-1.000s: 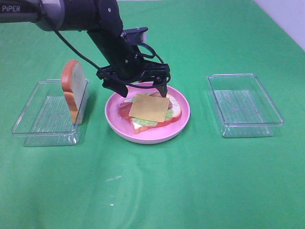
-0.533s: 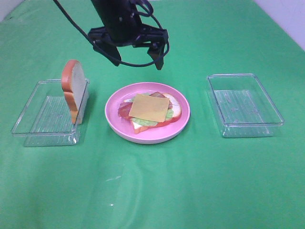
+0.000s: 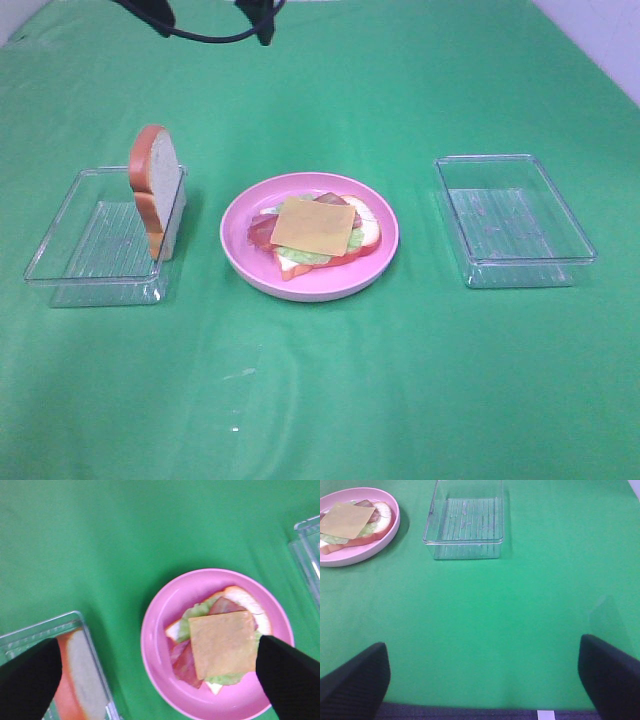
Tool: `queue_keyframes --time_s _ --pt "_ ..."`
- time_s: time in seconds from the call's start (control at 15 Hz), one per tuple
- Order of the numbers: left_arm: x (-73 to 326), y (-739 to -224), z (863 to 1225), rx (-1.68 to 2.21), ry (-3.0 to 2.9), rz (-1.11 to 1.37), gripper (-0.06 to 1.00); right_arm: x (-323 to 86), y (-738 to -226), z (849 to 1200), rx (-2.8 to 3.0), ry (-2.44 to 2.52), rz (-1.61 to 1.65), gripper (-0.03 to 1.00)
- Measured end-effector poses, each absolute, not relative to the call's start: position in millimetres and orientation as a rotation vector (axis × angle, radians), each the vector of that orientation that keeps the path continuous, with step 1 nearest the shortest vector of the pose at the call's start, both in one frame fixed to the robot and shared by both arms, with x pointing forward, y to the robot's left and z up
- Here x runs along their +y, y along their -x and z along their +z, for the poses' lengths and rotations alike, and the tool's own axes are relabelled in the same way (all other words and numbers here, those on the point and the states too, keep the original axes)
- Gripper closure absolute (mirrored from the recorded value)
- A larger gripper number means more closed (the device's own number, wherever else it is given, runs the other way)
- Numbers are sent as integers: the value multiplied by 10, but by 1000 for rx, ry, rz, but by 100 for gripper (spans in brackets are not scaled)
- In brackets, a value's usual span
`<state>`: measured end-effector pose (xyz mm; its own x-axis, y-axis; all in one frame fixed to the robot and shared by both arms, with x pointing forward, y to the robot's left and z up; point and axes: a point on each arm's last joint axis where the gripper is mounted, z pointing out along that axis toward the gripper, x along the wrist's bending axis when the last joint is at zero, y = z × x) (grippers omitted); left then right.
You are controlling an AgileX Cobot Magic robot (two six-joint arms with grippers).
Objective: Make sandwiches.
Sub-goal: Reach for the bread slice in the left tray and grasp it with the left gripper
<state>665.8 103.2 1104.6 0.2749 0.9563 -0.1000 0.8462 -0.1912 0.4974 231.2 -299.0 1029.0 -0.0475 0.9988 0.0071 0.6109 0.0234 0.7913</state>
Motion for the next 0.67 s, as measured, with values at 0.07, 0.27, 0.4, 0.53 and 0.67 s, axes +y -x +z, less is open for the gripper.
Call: queue_keyframes --time_s 0.07,0.27,0.4,0.53,0.67 --pt "1087 -6662 11028 1639 -2093 318 -3 -2990 -2312 10290 1720 -1646 852 -1" --pt "1541 -6735 10864 1804 -2038 242 -3 -2990 -2312 10290 1720 -1646 852 -1" --pt "1701 -6756 10715 1877 -2028 190 -3 -2990 -2312 10290 1720 -1646 852 -1" --pt "1751 -6743 10599 1904 -2053 158 -3 -2990 -2312 10290 1720 -1646 852 -1" --pt "1756 -6744 10532 1911 -2073 146 -3 -2990 -2312 10290 1720 -1646 852 -1"
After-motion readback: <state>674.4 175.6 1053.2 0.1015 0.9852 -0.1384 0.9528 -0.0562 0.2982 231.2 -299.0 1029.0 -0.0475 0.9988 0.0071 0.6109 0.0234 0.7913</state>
